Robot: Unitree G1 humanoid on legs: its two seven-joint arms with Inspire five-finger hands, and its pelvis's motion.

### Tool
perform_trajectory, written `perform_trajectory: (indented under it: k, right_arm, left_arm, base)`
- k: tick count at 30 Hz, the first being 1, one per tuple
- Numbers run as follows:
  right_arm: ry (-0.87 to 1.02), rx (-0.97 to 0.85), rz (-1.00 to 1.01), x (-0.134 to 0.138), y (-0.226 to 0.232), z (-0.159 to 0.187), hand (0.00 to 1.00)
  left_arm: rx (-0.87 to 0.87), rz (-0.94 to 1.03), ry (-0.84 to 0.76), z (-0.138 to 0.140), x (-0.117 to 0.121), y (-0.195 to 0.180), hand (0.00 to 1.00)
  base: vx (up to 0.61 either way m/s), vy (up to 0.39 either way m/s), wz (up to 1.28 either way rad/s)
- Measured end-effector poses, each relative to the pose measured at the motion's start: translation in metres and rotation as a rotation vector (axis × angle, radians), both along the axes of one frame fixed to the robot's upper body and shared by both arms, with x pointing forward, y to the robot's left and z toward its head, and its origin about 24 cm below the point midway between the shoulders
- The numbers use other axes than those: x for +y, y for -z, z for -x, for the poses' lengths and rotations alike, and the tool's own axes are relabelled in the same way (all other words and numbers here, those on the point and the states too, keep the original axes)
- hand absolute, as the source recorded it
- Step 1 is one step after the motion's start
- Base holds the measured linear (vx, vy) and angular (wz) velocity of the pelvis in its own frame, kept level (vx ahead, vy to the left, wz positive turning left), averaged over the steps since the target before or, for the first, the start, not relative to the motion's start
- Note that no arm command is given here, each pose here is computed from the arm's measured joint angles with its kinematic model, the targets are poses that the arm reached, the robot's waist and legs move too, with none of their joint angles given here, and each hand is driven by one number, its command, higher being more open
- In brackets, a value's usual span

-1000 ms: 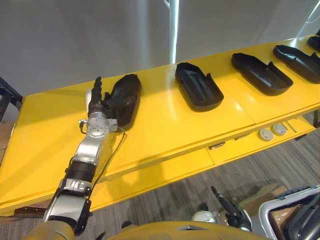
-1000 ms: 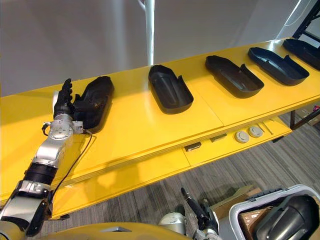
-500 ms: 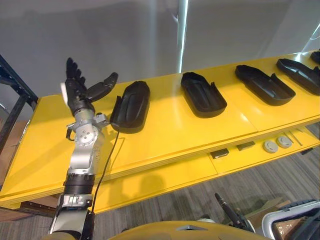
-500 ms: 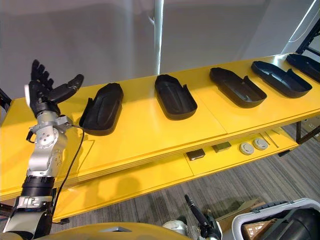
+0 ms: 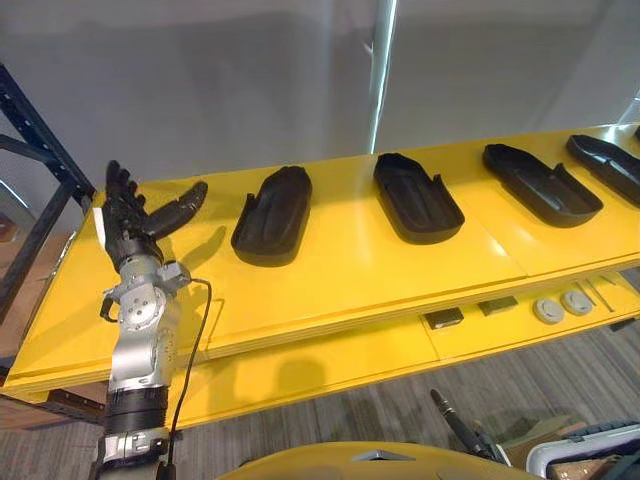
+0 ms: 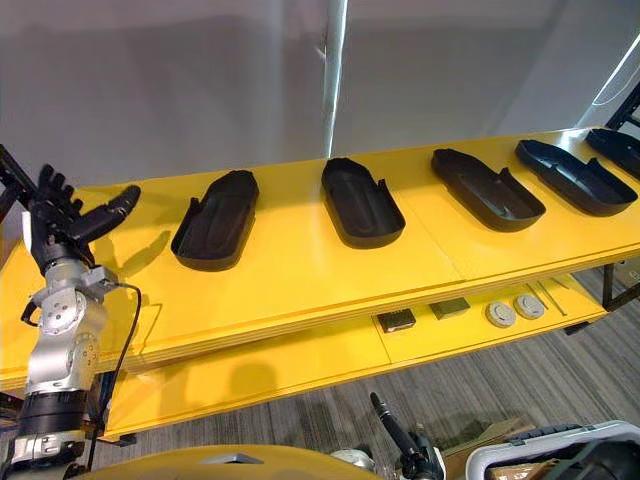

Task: Walk over and take three plastic housings, then place them on the shelf

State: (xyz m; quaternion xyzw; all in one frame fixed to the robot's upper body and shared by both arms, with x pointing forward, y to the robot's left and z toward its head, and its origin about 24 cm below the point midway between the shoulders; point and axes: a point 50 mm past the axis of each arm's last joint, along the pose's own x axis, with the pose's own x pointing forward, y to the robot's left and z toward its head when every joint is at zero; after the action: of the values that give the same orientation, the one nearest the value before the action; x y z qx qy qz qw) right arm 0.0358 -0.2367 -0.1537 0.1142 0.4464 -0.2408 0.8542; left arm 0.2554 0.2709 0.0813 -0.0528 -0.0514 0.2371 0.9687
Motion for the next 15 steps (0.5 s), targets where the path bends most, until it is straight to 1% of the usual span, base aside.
perform_trajectory:
  k: [3, 5, 10, 15]
  right_arm:
    - [0.018, -0.003, 0.005, -0.003, -0.001, 0.0, 1.0]
    - [0.032, -0.01, 0.011, -0.005, -0.001, -0.001, 1.0]
    - [0.035, -0.019, 0.012, -0.007, -0.003, -0.003, 1.0]
    - [0.045, -0.019, 0.012, -0.009, -0.003, -0.002, 1.0]
  left_arm:
    - [0.091, 0.115, 0.162, 0.008, -0.005, 0.022, 1.0]
    - [0.123, 0.159, 0.223, 0.012, -0.008, 0.031, 1.0]
    - [0.188, 0.216, 0.298, 0.017, -0.007, 0.049, 1.0]
    - [0.171, 0.265, 0.37, 0.019, -0.007, 0.05, 1.0]
  base:
    - [0.0, 0.0, 0.0]
    - [0.0, 0.0, 0.0]
    - [0.0, 0.0, 0.0]
    - [0.0, 0.0, 0.0]
